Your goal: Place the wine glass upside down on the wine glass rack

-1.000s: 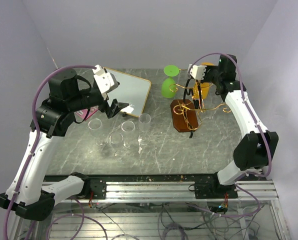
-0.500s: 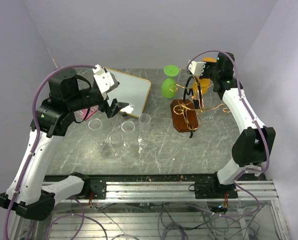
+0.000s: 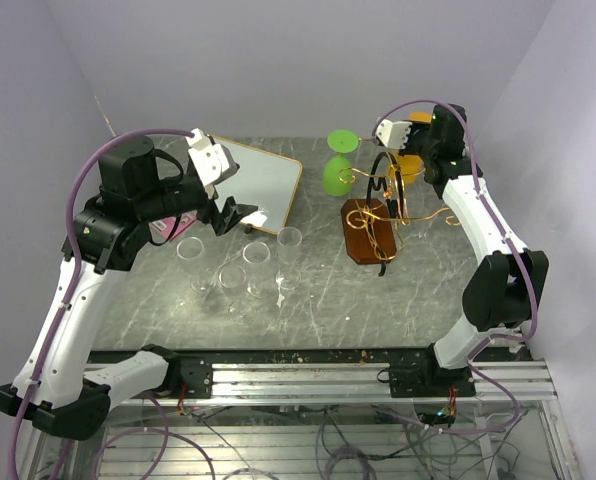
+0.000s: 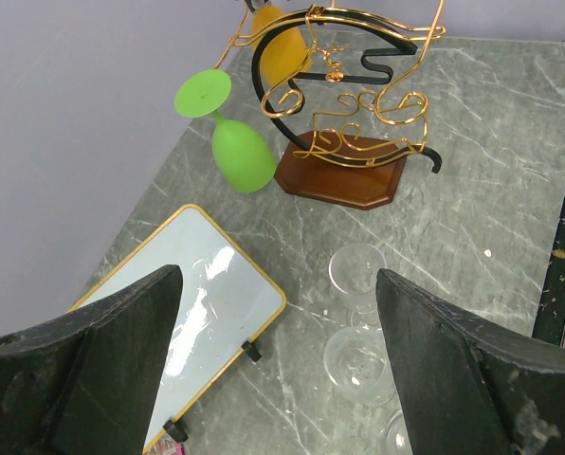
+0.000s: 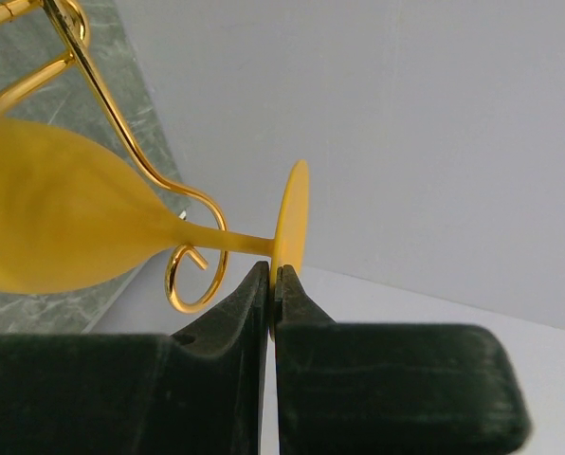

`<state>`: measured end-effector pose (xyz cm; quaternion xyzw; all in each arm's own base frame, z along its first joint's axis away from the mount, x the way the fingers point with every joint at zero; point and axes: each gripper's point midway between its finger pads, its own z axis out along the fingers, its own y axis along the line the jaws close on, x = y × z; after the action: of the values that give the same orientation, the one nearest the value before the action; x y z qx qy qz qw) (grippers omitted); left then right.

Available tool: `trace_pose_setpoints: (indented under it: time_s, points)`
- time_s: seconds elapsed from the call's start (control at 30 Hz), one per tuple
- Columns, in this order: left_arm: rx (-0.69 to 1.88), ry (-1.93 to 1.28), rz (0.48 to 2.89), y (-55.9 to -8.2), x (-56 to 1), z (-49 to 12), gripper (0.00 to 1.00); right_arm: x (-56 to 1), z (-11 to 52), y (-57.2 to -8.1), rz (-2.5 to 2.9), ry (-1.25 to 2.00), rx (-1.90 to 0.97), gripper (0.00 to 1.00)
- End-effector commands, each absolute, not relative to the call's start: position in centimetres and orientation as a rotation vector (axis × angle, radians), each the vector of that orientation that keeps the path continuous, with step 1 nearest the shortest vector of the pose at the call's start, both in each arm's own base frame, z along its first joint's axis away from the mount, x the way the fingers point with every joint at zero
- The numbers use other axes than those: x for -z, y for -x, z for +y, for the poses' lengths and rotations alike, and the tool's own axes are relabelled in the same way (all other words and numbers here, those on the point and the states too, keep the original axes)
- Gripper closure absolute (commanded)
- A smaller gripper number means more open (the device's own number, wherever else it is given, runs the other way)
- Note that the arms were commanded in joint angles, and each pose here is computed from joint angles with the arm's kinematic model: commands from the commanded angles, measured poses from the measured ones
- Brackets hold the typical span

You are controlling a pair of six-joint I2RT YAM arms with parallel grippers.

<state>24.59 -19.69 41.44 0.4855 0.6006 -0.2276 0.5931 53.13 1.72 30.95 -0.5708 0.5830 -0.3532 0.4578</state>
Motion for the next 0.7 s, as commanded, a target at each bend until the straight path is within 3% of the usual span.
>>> trace_pose_setpoints:
  time_s: [0.0, 0.67]
  points:
    - [0.53, -1.137, 1.358, -24.5, -42.3, -19.7, 0.07, -33.0, 1.0, -53.5, 1.42, 1.359, 0.942, 1.0]
    - [0.523, -1.143, 1.351, -23.9, -42.1, -19.4, 0.06, -31.9, -0.1, -53.0, 1.481, 1.378, 0.972, 1.0]
